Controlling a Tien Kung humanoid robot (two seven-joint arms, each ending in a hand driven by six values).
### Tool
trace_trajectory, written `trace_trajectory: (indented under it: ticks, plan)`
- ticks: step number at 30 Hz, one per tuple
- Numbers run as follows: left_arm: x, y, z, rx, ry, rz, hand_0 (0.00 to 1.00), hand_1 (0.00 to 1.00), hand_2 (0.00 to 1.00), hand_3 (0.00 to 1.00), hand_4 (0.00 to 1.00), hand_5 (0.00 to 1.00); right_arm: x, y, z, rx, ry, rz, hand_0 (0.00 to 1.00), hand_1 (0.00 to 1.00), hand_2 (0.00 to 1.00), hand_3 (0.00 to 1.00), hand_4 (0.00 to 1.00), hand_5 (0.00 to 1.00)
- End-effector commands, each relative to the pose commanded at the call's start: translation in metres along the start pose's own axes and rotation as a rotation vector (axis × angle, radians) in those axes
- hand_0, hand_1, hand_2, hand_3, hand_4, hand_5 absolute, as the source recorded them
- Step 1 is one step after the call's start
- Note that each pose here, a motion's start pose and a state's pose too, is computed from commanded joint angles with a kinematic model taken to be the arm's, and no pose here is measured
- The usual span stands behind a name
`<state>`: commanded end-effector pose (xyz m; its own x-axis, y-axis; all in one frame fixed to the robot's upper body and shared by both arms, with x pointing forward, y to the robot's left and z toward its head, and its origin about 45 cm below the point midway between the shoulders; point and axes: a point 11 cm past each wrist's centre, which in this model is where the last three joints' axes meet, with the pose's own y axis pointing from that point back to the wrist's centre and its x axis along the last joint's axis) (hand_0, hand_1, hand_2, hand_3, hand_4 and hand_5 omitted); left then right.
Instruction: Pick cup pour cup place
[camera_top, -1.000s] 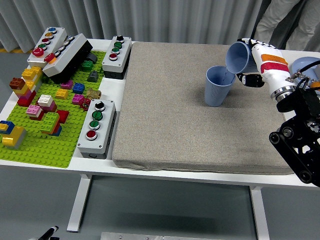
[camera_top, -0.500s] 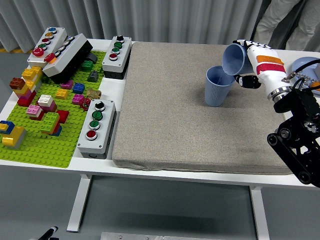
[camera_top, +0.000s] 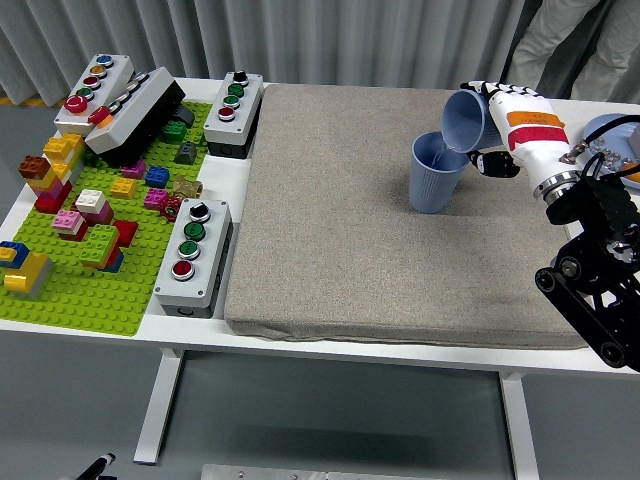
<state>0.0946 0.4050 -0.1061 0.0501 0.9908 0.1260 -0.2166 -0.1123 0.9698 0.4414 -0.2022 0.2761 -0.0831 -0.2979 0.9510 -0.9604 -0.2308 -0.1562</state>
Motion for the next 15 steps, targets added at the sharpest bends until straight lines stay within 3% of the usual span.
trace_trajectory:
  ticks: [15]
  plan:
    - [0.0003, 0.0, 0.0021, -0.004, 0.001, 0.001, 0.823, 0.802, 0.887, 0.787, 0.642, 0.985, 0.0021, -0.0011, -0.0002, 0.015, 0.048, 0.001, 0.735, 0.669, 0.547, 0.565, 0.675, 0.077]
